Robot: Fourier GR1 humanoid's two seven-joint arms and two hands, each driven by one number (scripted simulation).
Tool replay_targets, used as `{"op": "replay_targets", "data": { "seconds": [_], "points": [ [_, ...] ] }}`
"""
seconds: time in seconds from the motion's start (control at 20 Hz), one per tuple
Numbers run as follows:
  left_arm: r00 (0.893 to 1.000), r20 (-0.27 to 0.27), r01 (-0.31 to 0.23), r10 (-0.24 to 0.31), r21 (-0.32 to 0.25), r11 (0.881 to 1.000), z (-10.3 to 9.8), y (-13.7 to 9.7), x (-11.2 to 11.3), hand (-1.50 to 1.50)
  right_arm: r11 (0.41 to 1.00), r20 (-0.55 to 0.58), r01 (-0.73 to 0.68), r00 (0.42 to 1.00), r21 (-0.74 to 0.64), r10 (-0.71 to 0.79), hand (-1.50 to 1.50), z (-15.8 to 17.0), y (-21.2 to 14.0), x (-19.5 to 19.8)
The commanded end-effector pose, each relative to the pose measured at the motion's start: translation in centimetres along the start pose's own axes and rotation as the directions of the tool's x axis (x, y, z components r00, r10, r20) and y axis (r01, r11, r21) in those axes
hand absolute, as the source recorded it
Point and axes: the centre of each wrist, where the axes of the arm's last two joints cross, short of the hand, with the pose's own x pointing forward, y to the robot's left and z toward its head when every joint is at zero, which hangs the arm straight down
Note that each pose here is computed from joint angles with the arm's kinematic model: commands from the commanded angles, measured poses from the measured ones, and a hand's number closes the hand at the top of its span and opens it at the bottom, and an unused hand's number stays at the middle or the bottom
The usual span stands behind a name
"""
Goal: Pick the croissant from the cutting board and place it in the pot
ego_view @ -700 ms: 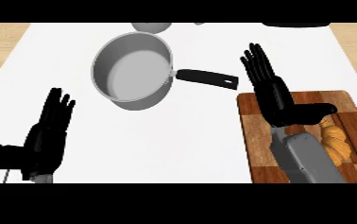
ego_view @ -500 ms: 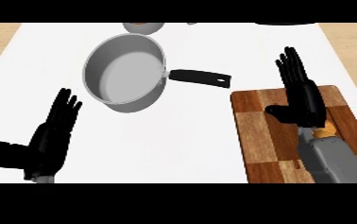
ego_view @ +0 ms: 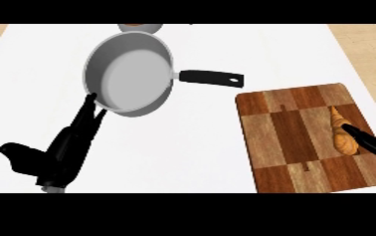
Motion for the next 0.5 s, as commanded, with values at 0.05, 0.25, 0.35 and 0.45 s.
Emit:
{"op": "replay_targets", "data": {
  "seconds": [0.05, 0.25, 0.35, 0.45],
  "points": [
    [0.993, -0.121, -0.028, 0.010, -0.143, 0.989, -0.7, -2.2, -1.2, 0.00, 0.964, -0.118, -0.263, 0.959, -0.032, 0.258, -1.50, 0.6, -1.9, -0.3],
    [0.992, -0.122, -0.035, 0.019, -0.133, 0.990, -1.0, -1.7, 0.7, 0.00, 0.944, -0.142, -0.329, 0.935, 0.002, 0.326, -1.50, 0.9, -4.9, 4.9],
    [0.990, -0.143, -0.025, 0.004, -0.144, 0.989, -0.3, -1.8, -1.3, 0.00, 0.946, -0.173, -0.323, 0.930, 0.034, 0.324, -1.50, 2.1, -4.2, 7.7],
    [0.990, -0.140, -0.028, 0.005, -0.166, 0.986, -0.4, -2.8, -0.6, 0.00, 0.940, -0.203, -0.338, 0.918, 0.048, 0.340, -1.50, 2.2, -6.4, 11.4]
  ]
}}
